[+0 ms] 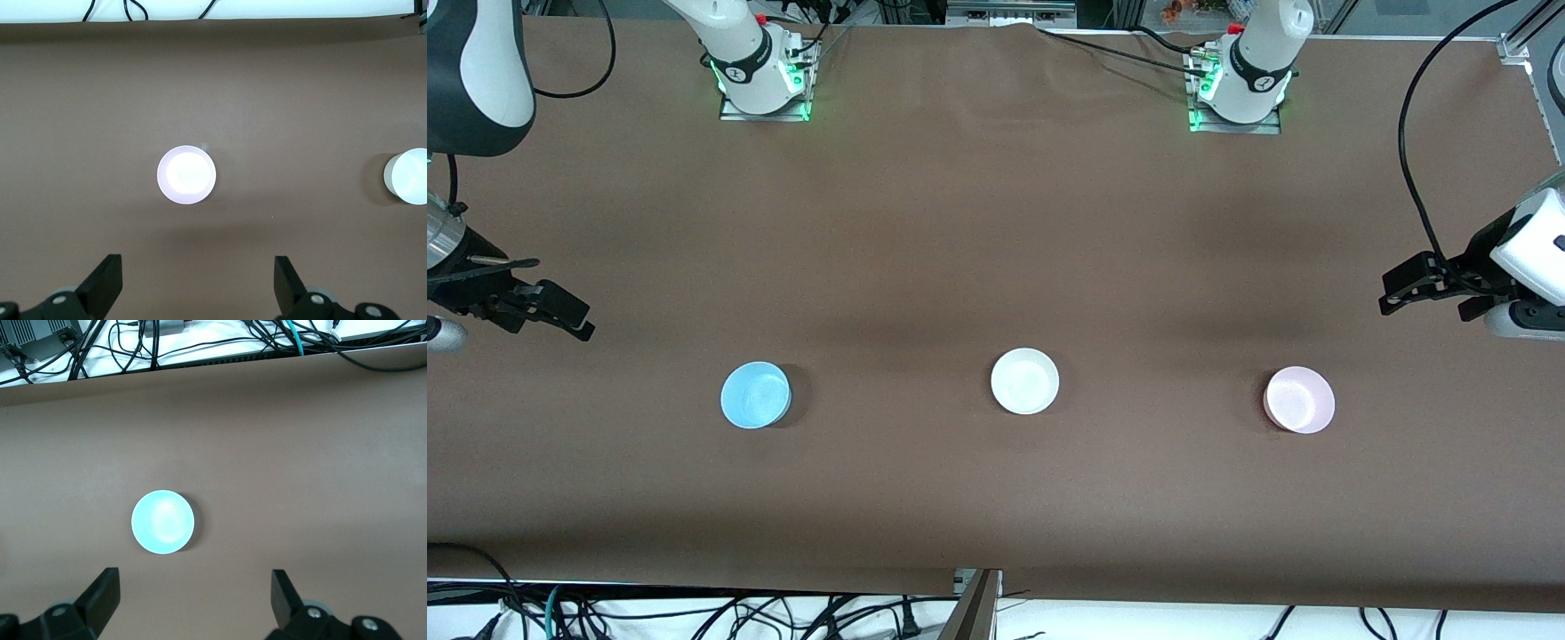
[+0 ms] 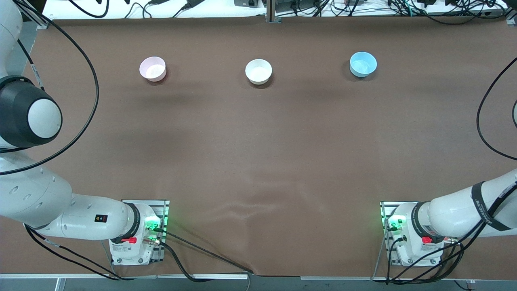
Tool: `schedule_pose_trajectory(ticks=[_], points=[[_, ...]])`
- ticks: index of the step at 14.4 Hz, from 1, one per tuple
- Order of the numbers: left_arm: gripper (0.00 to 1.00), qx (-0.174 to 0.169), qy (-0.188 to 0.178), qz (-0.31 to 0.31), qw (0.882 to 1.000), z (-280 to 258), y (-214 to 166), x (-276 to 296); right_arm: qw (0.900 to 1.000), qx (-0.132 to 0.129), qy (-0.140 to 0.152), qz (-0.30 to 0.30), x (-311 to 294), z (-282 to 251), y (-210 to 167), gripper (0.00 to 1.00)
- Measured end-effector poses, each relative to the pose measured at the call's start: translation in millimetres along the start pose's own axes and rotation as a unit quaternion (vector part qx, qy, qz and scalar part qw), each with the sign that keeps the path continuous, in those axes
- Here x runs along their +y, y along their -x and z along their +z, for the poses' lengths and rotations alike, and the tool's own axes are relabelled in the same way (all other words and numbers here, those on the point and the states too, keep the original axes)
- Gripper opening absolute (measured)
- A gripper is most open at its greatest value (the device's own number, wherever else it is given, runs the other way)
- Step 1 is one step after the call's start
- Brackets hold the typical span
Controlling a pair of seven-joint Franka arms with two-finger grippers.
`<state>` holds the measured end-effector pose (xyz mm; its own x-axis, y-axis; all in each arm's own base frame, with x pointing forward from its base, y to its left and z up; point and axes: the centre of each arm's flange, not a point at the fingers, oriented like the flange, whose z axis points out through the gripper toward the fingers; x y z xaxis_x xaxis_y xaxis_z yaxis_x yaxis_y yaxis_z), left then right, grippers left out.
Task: Stack pink and blue bowls on white bowl
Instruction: 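Move the left gripper down over the pink bowl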
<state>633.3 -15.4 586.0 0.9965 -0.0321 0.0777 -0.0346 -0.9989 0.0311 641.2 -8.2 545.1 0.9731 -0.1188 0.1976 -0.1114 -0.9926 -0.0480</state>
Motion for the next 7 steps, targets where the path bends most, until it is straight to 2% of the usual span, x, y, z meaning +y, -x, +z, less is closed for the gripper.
schedule_pose_trajectory(ticks=[7], points=[[1.0, -0.003, 0.0, -0.002, 1.0, 3.6, -1.1, -1.9, 1.0, 0.0, 0.0, 0.0, -0.1, 0.0, 0.0, 1.0]])
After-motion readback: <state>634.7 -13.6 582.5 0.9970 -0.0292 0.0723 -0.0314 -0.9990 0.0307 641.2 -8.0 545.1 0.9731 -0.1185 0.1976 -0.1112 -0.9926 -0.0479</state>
